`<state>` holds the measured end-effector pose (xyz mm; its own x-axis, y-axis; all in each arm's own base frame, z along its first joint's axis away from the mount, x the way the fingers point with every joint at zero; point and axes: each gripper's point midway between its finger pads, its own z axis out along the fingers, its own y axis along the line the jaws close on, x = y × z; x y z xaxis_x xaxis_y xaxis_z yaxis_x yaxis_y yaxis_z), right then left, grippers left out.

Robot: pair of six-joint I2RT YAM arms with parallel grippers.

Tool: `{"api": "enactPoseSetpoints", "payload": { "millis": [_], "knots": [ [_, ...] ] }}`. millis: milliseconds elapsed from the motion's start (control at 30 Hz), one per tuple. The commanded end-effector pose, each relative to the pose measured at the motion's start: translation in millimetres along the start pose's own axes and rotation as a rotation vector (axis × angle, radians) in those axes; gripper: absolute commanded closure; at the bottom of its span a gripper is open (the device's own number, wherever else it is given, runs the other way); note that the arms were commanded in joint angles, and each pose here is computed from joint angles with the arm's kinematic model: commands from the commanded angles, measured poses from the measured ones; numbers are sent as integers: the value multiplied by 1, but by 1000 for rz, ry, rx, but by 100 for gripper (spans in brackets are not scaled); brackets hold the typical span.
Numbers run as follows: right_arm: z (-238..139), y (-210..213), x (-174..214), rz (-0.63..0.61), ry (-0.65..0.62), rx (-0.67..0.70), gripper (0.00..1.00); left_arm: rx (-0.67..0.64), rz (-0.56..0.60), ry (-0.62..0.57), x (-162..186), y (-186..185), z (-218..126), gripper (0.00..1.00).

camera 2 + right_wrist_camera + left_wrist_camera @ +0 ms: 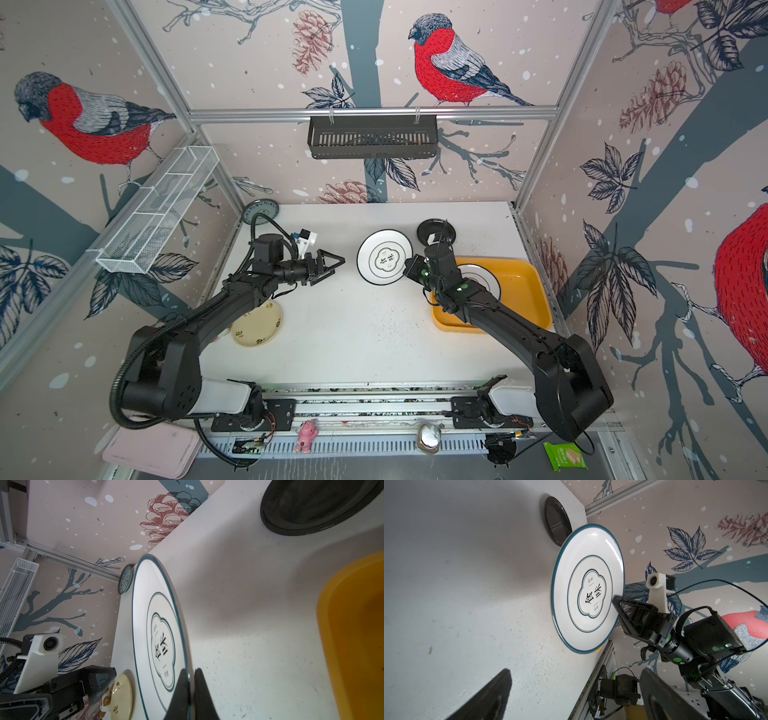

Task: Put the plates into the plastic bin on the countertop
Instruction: 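Open the left gripper and lift the plate toward the bin with the right gripper, then carry the plate over the yellow bin with the right gripper while the left gripper withdraws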

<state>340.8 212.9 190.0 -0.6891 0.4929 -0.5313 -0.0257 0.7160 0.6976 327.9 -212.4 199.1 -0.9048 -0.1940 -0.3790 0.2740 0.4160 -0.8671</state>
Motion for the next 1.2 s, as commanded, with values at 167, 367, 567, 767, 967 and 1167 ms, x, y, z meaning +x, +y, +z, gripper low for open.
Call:
{"api": "enactPoseSetpoints", "payload": {
  "millis": [167,367,567,767,967,1167],
  "knots": [
    [-34,-21,-22,29,-90,43,97,97,111,100,21,-23,16,4],
    [-56,-46,-28,46,-132,83,97,166,127,218,50,-35,39,4],
    [-79,-80,-36,80,-171,158,96,191,167,251,59,-43,47,4],
    [-98,-109,-41,101,-192,215,96,207,193,256,61,-47,50,4],
    [-111,-131,-41,127,-203,241,96,199,194,254,62,-45,53,4],
    [-123,-155,-37,180,-224,272,96,192,188,253,61,-43,54,4]
  ]
}}
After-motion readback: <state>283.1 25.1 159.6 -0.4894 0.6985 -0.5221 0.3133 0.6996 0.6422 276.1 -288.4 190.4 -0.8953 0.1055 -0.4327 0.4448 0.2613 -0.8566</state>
